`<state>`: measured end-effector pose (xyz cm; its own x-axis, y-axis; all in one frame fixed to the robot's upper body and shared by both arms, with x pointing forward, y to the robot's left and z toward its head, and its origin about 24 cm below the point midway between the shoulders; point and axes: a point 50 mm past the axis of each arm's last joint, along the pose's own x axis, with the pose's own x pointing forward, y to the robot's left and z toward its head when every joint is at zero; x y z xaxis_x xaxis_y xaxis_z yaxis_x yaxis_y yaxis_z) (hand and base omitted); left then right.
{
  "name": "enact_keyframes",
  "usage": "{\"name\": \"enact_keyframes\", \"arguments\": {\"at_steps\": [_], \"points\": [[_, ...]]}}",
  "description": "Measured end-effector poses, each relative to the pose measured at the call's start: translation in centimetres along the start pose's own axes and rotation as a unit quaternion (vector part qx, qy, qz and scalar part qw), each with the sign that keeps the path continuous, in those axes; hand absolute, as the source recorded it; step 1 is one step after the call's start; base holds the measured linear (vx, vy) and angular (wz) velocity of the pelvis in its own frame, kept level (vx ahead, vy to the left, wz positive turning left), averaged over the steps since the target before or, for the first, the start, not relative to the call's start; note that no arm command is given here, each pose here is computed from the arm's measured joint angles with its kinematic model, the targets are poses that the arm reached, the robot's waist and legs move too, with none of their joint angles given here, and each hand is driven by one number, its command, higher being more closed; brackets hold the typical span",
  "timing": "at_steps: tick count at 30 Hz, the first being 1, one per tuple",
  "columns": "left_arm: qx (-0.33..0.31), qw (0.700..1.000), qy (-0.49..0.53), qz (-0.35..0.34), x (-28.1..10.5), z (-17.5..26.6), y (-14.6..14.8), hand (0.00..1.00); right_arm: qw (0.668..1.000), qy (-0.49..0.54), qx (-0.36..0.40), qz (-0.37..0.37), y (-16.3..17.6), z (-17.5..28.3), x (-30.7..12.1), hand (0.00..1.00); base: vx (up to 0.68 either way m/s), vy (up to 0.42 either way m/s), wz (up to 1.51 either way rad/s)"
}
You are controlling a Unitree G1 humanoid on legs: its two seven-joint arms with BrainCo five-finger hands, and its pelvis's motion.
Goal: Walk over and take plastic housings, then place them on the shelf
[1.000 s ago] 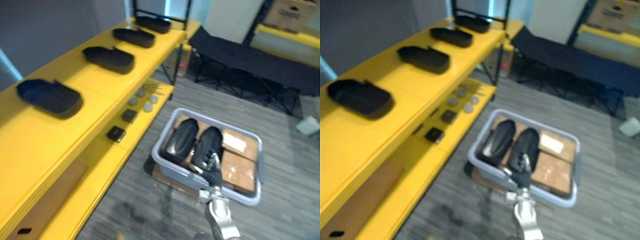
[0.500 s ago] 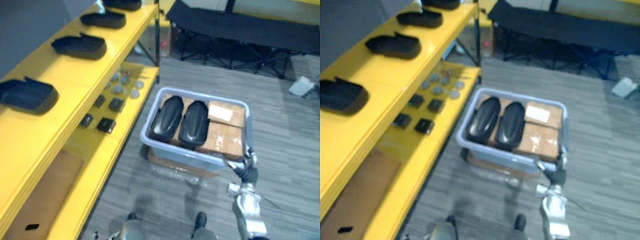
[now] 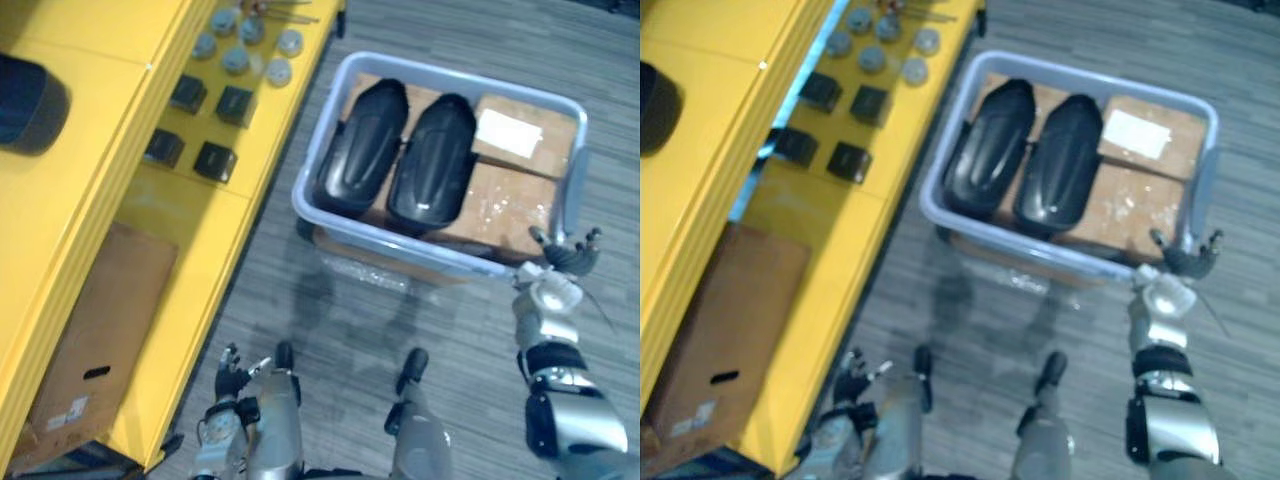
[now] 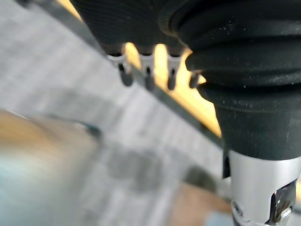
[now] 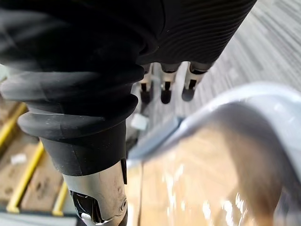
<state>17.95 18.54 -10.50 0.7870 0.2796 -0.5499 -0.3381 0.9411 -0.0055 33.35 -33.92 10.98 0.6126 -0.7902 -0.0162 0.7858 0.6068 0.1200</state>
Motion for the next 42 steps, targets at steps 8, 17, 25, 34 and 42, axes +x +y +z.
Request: {"name": "enact_keyframes", "arguments": {"at_steps": [8,17,25,34,42], "points": [[0.025,0.997,0.070,0.022,-1.2,-3.7,1.9,0.00,0.997,-0.078,0.010,0.012,0.4,6.8,2.3,0.00,-0.06,0.032,0.11],[0.016,0.997,0.078,0.009,-1.7,-4.4,2.0,0.00,0.996,-0.065,-0.020,0.050,1.3,7.5,2.5,0.00,-0.05,0.035,0.05],[0.025,0.996,0.081,-0.001,-1.9,-4.6,2.0,0.00,0.996,0.014,-0.055,0.065,0.5,5.4,3.1,0.00,-0.03,0.019,0.10],[0.025,0.996,0.085,-0.016,-2.3,-5.1,1.9,0.00,0.993,0.049,-0.077,0.069,0.4,6.1,3.6,0.00,-0.01,0.029,0.12],[0.031,0.995,0.092,-0.026,-2.8,-5.7,1.6,0.00,0.991,0.064,-0.109,0.050,0.1,8.2,4.1,0.00,0.01,0.033,0.14]]}}
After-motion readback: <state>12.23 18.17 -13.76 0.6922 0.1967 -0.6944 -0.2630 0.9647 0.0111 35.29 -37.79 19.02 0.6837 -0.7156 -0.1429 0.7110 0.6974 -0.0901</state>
